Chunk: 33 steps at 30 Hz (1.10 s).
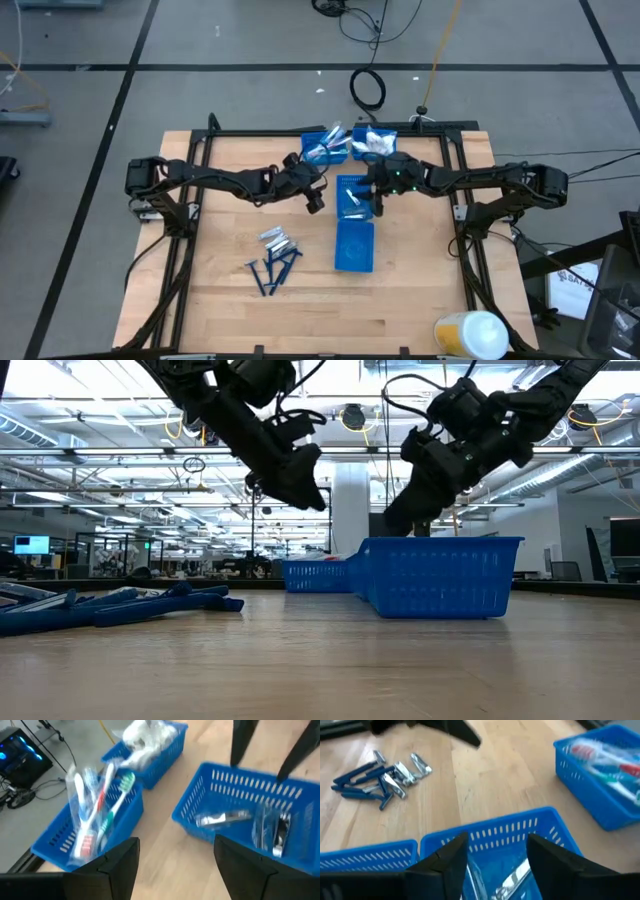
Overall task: Pick & Place Travel size toiletries
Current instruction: Put the nail clipper into the center blue bin
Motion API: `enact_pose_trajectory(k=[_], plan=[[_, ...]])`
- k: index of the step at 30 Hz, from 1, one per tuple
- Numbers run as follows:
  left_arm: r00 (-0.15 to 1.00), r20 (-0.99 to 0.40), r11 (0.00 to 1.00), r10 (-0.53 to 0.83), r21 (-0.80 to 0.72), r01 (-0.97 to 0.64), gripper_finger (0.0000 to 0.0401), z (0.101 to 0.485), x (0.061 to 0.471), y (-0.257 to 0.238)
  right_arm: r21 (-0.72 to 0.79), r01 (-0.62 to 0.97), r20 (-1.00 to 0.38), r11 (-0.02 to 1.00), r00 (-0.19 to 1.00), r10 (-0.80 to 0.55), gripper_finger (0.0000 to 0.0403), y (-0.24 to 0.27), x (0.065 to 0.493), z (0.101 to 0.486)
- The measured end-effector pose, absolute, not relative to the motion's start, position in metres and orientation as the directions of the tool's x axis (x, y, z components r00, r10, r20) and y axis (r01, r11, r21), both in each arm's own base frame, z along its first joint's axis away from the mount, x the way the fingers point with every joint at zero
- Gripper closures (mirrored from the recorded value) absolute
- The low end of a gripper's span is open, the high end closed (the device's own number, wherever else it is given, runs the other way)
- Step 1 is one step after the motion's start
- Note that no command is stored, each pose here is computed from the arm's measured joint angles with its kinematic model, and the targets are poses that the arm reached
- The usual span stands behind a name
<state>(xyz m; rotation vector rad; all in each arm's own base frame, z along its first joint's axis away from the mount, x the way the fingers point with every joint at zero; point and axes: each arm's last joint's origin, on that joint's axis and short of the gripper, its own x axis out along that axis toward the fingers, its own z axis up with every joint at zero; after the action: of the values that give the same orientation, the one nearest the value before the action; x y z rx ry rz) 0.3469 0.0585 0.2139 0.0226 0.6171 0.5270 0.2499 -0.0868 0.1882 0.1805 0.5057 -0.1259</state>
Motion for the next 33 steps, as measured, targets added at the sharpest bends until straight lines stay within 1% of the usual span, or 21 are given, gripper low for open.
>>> enact_pose_trajectory(k=[3,7,11,14,17,20,23,26,33], plan=[[0.653,-0.627,0.894,0.425,0.178,-0.411,0.0152,0.207,0.342,0.054,0.137,0.158,-0.478,0.978,0.875,-0.074,0.0202,-0.086,0.251,0.190],[0.533,-0.799,0.947,0.278,0.134,-0.292,0.0157,0.193,0.327,0.041,0.136,0.152,-0.481,0.979,0.874,-0.069,0.0200,-0.085,0.251,0.189],[0.352,-0.919,0.943,0.176,0.056,-0.327,0.0160,0.182,0.308,0.028,0.124,0.148,-0.481,0.981,0.874,-0.071,0.0203,-0.085,0.251,0.189],[0.237,-0.964,0.925,0.119,0.021,-0.378,0.0160,0.178,0.297,0.019,0.122,0.146,-0.480,0.982,0.874,-0.070,0.0205,-0.085,0.251,0.189],[0.145,-0.984,0.913,0.099,0.031,-0.407,0.0160,0.176,0.288,0.008,0.122,0.146,-0.480,0.982,0.874,-0.070,0.0206,-0.085,0.251,0.189],[0.117,-0.989,0.920,0.088,0.036,-0.391,0.0160,0.175,0.285,-0.001,0.127,0.148,-0.481,0.981,0.874,-0.070,0.0206,-0.085,0.251,0.189],[0.108,-0.994,0.929,0.026,-0.016,-0.371,0.0160,0.175,0.284,-0.009,0.131,0.150,-0.481,0.980,0.874,-0.070,0.0206,-0.085,0.251,0.189],[0.090,-0.996,0.922,0.013,-0.023,-0.387,0.0160,0.173,0.281,-0.014,0.132,0.151,-0.482,0.980,0.874,-0.069,0.0206,-0.085,0.251,0.189],[0.015,-1.000,0.902,0.006,-0.001,-0.431,0.0160,0.147,0.262,-0.015,0.133,0.151,-0.482,0.980,0.874,-0.069,0.0206,-0.085,0.251,0.189]])
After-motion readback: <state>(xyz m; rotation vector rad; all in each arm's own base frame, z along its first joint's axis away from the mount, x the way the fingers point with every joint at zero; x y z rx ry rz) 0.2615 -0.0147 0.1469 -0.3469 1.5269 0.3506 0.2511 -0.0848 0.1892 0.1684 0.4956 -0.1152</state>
